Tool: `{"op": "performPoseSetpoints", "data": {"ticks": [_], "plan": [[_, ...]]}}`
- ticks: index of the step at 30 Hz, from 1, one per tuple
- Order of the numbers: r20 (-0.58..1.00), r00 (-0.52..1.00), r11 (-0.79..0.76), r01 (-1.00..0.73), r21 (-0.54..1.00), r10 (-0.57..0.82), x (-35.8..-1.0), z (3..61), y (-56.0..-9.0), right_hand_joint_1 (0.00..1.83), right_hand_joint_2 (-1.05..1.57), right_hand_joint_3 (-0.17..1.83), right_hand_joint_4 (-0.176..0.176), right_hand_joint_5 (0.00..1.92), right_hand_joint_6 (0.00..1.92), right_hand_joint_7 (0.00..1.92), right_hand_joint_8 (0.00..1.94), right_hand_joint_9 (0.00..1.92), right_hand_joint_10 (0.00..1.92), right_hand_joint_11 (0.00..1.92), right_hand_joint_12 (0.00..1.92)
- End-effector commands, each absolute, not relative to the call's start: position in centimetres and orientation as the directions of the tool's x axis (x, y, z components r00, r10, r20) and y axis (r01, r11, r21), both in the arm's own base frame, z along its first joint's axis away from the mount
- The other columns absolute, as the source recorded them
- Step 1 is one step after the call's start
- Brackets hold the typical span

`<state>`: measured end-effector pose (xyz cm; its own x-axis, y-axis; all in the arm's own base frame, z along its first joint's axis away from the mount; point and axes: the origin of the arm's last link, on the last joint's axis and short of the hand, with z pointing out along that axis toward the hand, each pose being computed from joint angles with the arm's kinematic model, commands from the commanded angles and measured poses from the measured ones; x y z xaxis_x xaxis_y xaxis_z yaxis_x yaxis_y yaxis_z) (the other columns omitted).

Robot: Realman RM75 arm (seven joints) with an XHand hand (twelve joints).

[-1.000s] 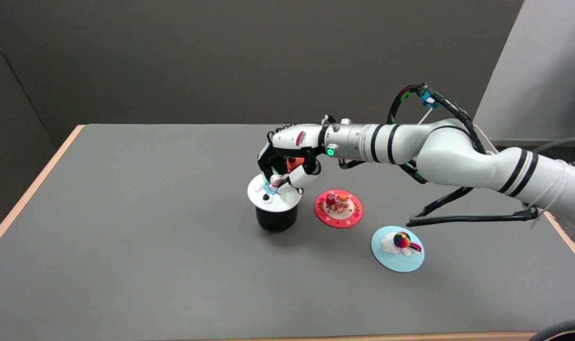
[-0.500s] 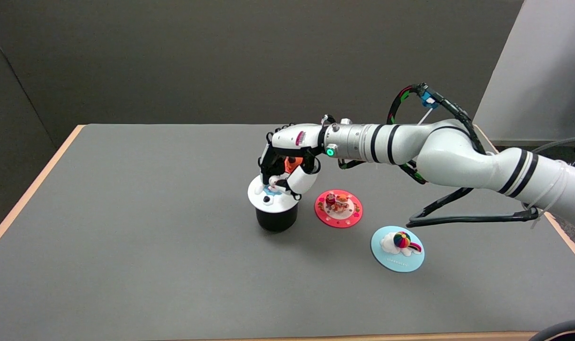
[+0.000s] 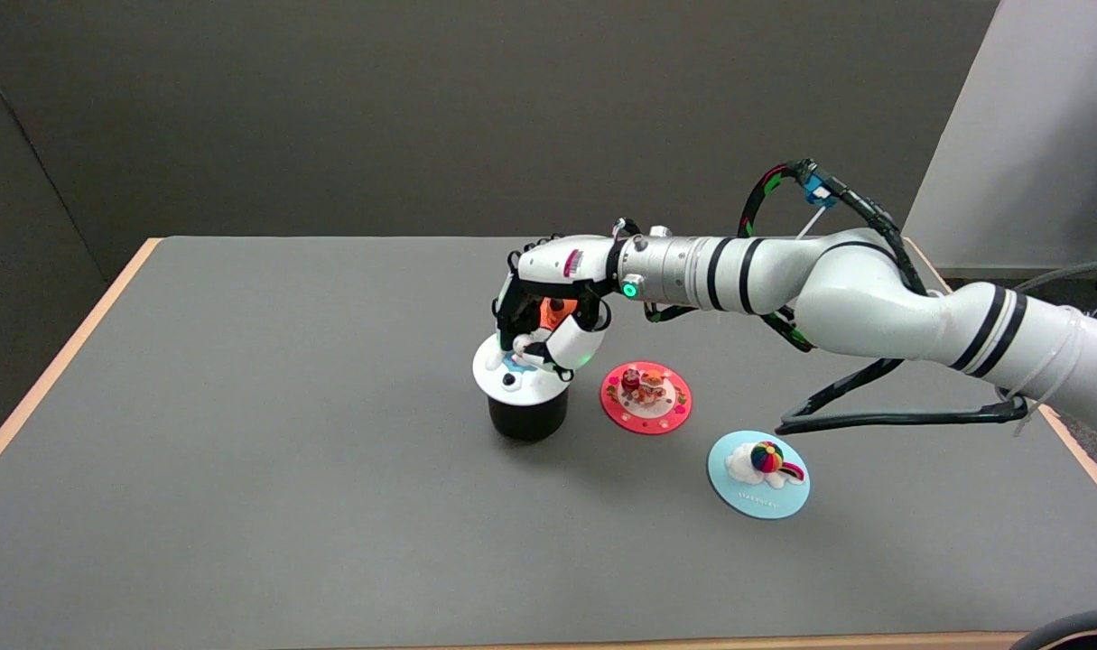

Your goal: Place the white cup lid onto the cup.

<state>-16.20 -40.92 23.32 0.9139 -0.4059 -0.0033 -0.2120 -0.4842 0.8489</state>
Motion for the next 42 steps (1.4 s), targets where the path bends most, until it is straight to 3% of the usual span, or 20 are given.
{"op": "performPoseSetpoints", "data": {"ticks": [1,7,16,24,28,34,42], "plan": [[0.005,0.927,-0.496,-0.205,0.844,-0.374,-15.5,23.2,-41.0,0.95,0.68,0.85,-0.052,0.83,0.27,0.87,0.41,0.72,0.47,0.55,0.3],[0.016,0.937,-0.502,-0.202,0.841,-0.35,-15.0,23.1,-41.1,0.93,0.63,0.91,-0.052,0.8,0.28,0.87,0.27,0.73,0.26,0.51,0.31],[0.005,0.972,-0.477,-0.119,0.871,-0.235,-12.4,24.8,-42.3,0.91,0.56,0.99,-0.066,0.74,0.23,0.78,0.21,0.7,0.21,0.48,0.34],[0.043,0.994,-0.316,-0.071,0.946,-0.096,-9.2,31.1,-43.7,0.89,0.53,1.01,-0.075,0.68,0.2,0.77,0.2,0.72,0.21,0.48,0.35],[0.191,0.979,-0.196,-0.201,0.96,-0.068,-9.6,36.0,-43.1,0.87,0.55,1.0,-0.075,0.68,0.21,0.77,0.2,0.73,0.21,0.5,0.36],[0.222,0.974,-0.067,-0.224,0.972,-0.044,-11.8,41.1,-40.9,0.83,0.54,0.99,-0.109,0.65,0.2,0.7,0.19,0.66,0.22,0.45,0.35],[0.301,0.953,0.028,-0.302,0.953,0.035,-13.0,45.4,-38.1,0.82,0.56,0.99,-0.113,0.65,0.21,0.71,0.2,0.66,0.21,0.45,0.35]]}}
